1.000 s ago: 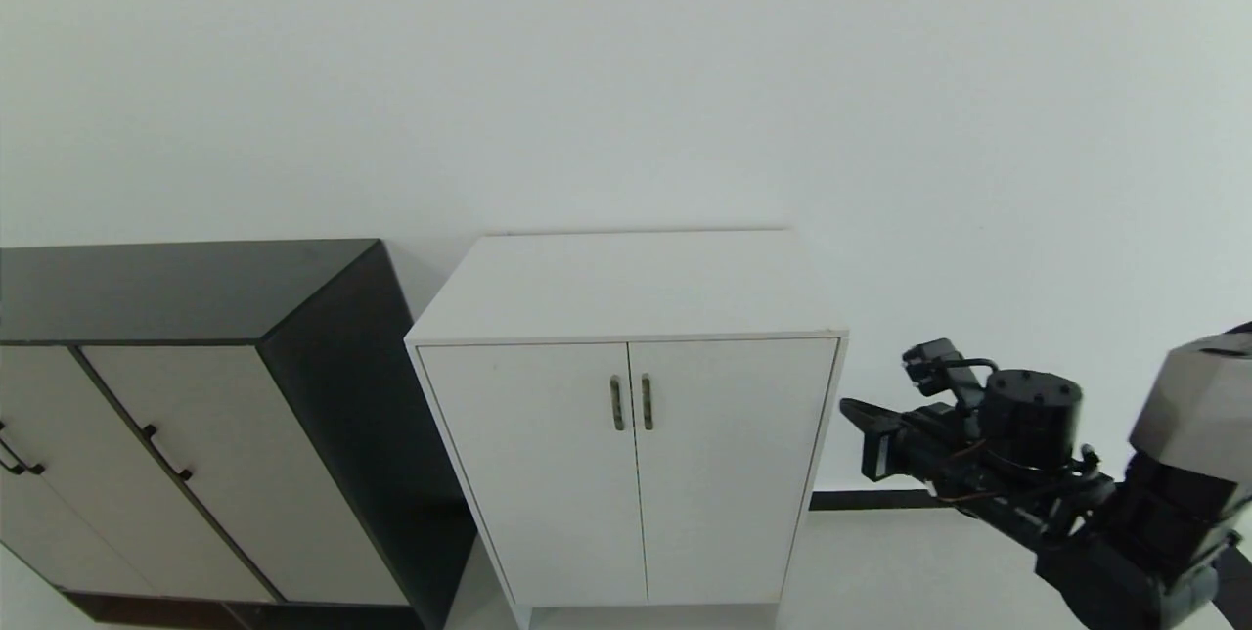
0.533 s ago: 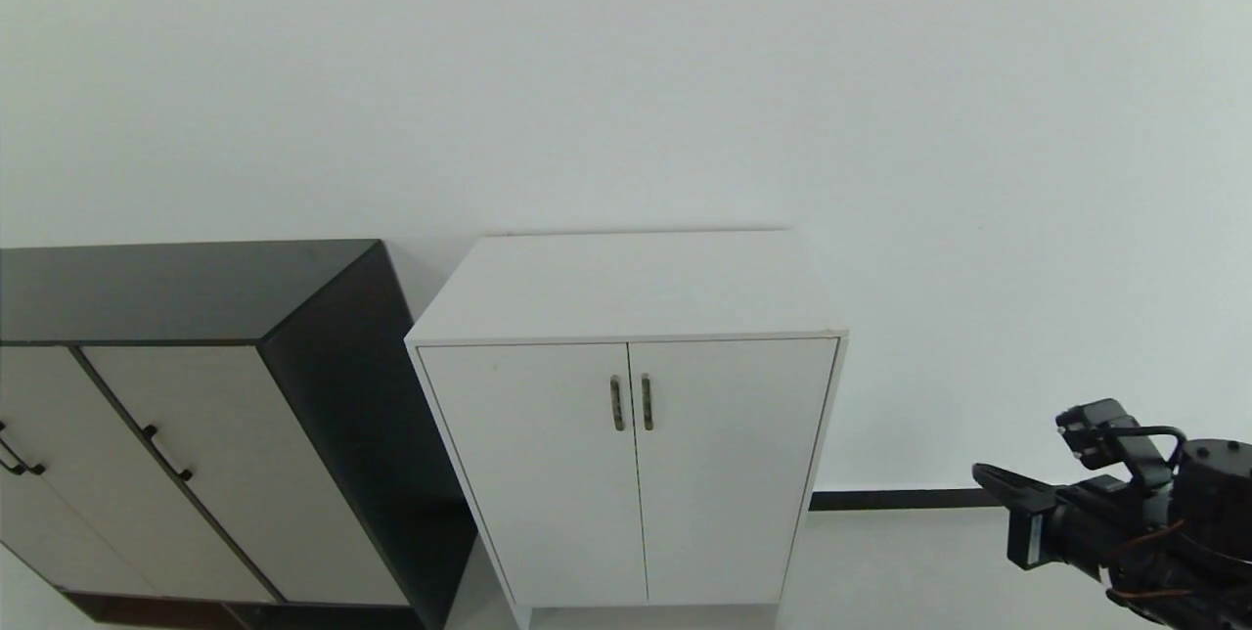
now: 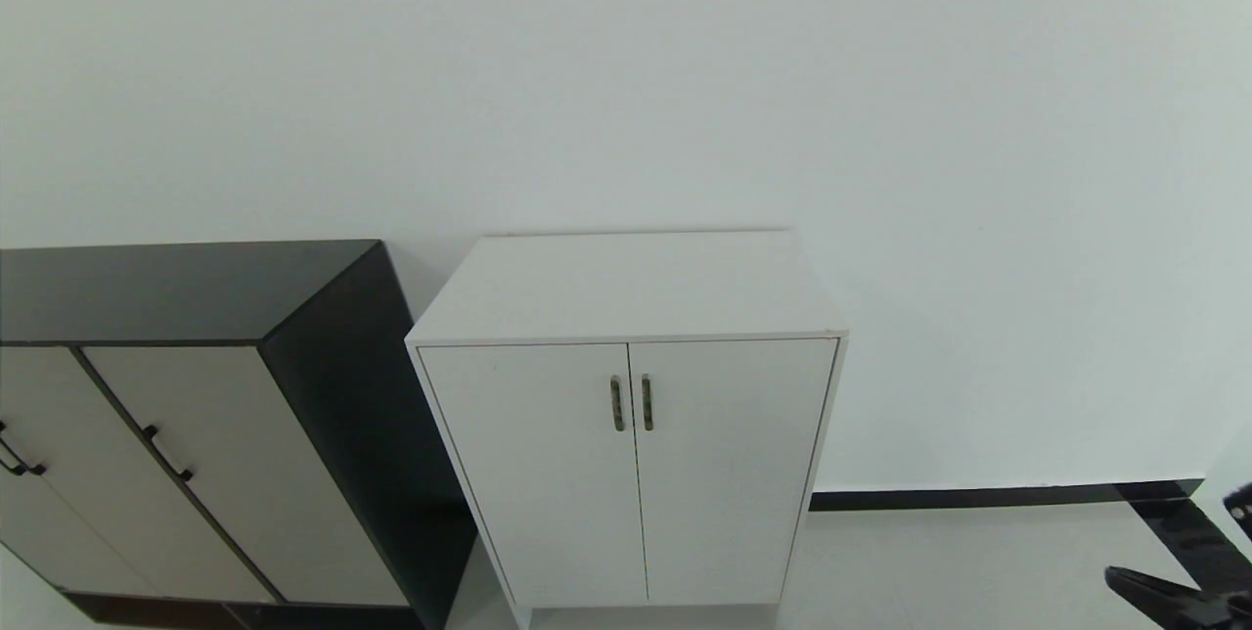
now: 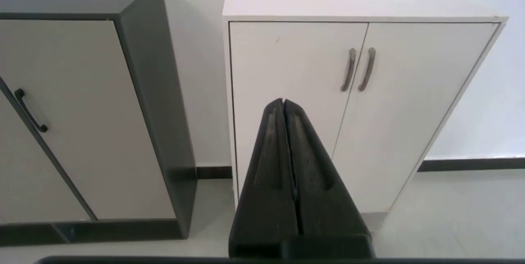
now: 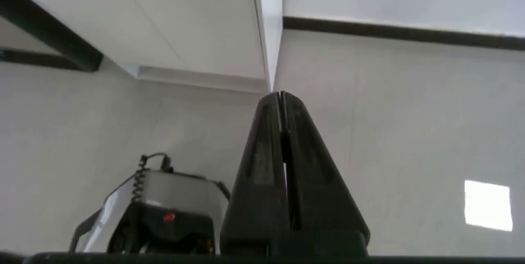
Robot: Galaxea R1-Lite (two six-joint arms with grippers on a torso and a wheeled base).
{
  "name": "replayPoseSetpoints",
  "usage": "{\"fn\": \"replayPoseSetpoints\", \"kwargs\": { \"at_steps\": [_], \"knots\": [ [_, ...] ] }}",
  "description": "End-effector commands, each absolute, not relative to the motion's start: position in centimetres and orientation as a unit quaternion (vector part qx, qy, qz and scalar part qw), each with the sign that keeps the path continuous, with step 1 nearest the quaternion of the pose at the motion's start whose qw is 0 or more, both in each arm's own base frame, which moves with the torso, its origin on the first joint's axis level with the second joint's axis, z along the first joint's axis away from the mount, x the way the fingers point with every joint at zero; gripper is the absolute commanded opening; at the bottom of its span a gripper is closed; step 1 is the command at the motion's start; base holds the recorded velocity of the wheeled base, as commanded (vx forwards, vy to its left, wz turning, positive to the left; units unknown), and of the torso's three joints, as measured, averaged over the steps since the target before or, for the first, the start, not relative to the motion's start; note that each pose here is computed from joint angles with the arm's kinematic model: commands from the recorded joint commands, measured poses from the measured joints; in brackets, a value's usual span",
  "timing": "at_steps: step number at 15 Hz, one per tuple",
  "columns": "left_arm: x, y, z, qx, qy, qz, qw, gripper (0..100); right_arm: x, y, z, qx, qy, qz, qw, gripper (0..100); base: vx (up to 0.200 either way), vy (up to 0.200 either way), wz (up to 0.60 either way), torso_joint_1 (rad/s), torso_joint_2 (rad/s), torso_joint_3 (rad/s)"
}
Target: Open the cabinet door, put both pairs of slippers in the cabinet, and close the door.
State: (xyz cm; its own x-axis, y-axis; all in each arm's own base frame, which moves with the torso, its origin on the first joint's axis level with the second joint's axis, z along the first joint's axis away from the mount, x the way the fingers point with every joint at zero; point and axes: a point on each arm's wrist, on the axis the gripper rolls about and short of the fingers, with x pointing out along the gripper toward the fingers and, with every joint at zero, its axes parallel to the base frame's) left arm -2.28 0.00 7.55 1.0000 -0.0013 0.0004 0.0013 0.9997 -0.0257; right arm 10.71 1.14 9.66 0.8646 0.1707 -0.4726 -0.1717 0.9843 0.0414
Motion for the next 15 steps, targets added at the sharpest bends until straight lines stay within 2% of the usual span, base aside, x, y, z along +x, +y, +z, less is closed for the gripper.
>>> {"fn": "replayPoseSetpoints", "kwargs": {
  "at_steps": [1, 7, 13, 15],
  "knots": [
    [-2.3, 0.0, 7.5, -0.013, 0.0, -0.001, 1.0, 0, 4.7, 0.6, 10.0, 0.03, 0.191, 0.077, 0.978, 0, 0.0, 0.0, 0.0, 0.0, 0.0, 0.0],
    [-2.3, 0.0, 7.5, -0.013, 0.0, 0.0, 1.0, 0, 1.2, 0.3, 8.4, 0.05, 0.185, 0.072, 0.979, 0, 0.0, 0.0, 0.0, 0.0, 0.0, 0.0],
    [-2.3, 0.0, 7.5, -0.013, 0.0, 0.0, 1.0, 0, -1.5, 0.1, 8.2, -0.047, 0.028, 0.085, 0.995, 0, 0.0, 0.0, 0.0, 0.0, 0.0, 0.0],
    [-2.3, 0.0, 7.5, -0.013, 0.0, -0.001, 1.0, 0, -1.5, 0.1, 8.0, -0.053, 0.033, 0.078, 0.995, 0, 0.0, 0.0, 0.0, 0.0, 0.0, 0.0]
  ]
}}
